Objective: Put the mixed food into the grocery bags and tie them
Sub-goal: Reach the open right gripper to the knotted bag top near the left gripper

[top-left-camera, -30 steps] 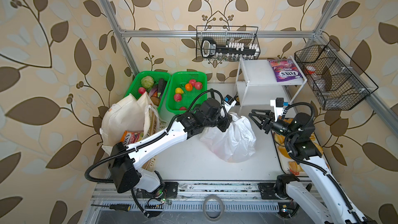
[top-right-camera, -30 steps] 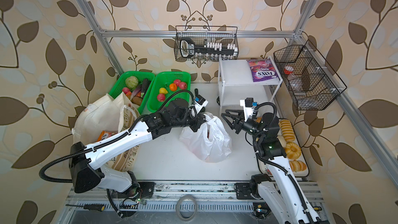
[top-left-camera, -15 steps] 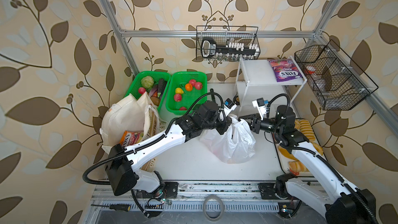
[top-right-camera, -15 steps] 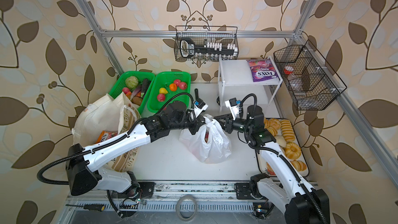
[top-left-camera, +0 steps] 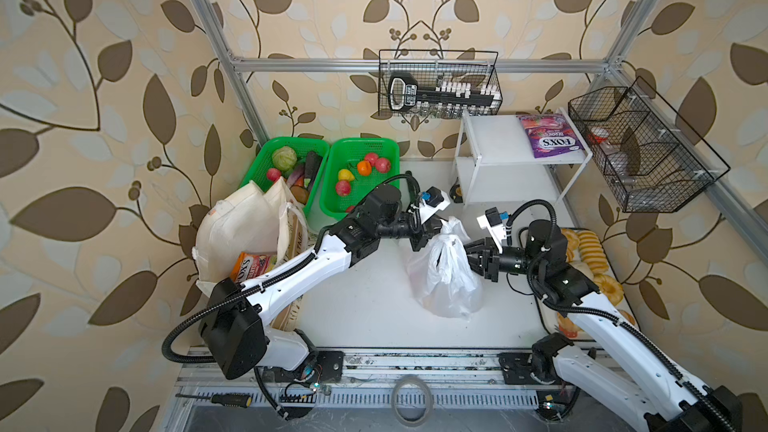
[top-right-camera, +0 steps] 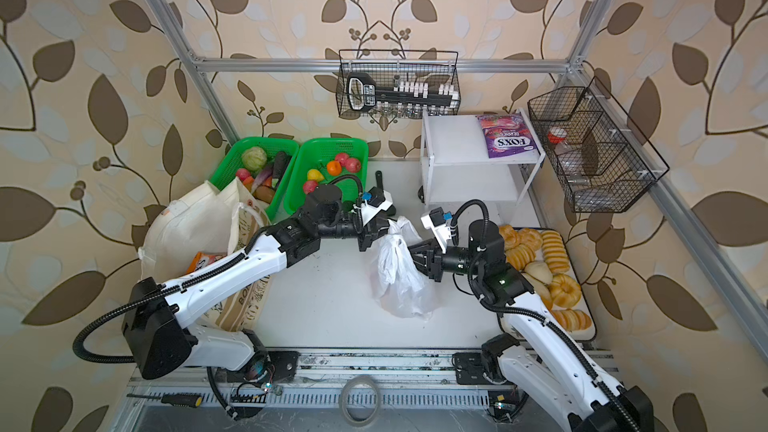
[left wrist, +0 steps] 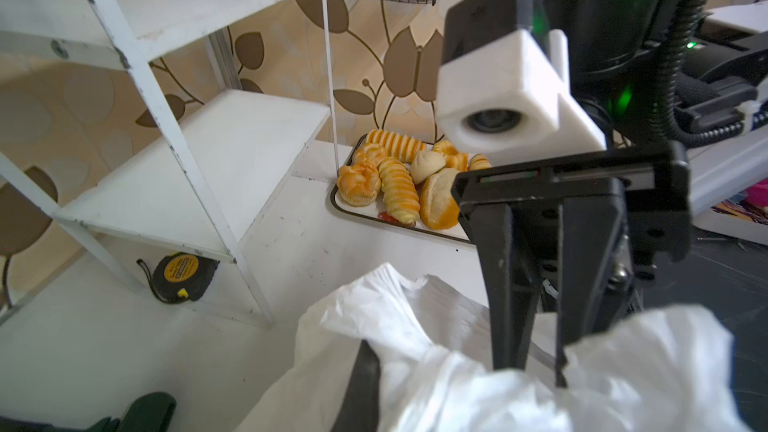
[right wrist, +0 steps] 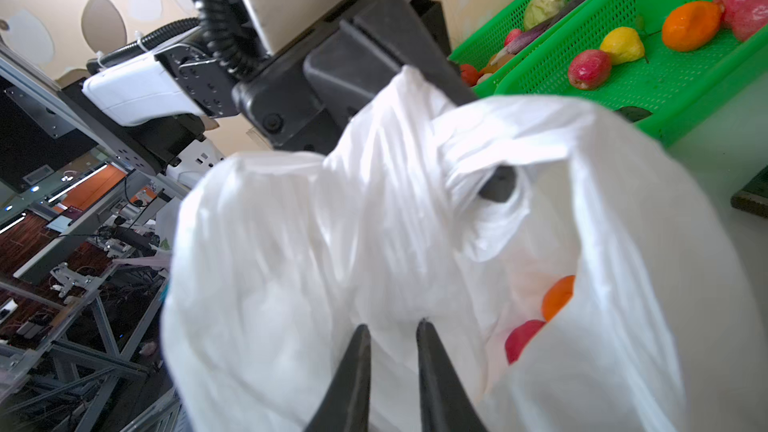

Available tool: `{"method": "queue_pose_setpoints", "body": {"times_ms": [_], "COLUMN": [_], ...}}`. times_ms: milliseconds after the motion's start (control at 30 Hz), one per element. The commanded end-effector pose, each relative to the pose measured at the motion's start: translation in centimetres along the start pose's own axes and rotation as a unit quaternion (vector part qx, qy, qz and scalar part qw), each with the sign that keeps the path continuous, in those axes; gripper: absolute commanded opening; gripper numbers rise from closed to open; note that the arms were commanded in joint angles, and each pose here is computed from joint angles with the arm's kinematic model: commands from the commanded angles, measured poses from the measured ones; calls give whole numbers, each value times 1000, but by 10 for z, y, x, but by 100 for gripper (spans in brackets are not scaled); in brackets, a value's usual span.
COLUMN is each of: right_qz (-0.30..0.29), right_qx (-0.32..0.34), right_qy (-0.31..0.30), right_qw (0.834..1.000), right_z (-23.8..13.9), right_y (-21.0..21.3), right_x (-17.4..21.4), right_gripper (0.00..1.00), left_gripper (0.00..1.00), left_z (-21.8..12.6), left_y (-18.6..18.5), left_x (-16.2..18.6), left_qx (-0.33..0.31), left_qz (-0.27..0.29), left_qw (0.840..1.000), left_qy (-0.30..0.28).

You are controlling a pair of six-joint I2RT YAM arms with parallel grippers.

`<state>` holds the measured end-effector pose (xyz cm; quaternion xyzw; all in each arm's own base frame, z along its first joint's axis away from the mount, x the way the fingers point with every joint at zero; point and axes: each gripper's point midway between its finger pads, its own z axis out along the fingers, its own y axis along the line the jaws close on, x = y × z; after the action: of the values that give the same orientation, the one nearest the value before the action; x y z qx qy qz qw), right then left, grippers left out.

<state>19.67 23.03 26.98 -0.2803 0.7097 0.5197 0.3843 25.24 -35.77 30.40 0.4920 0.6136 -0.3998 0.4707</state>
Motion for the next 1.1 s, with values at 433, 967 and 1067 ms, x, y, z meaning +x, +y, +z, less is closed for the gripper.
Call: {"method": "queue_pose_setpoints", "body": {"times_ms": [433, 967, 1067], "right_qz": [-55, 104, 116], "right_qx": [107, 34, 28], "right_qy": [-51, -113, -127], "right_qw": [991, 987, 985], "right_z": [-30, -14, -12], "right_y": [-21, -17, -21], "right_x": [-4, -31, -37], "right_gripper": [32, 26, 28], "left_gripper": [0, 0, 0], "left_z": [2, 3, 3], "left_y": [-24, -24, -26], "left_x": [-23, -20, -20], "left_qx": [82, 87, 91], "left_qz": [32, 14, 10], "left_qw": [994, 994, 994], "left_qy": [-58, -57, -57]}}
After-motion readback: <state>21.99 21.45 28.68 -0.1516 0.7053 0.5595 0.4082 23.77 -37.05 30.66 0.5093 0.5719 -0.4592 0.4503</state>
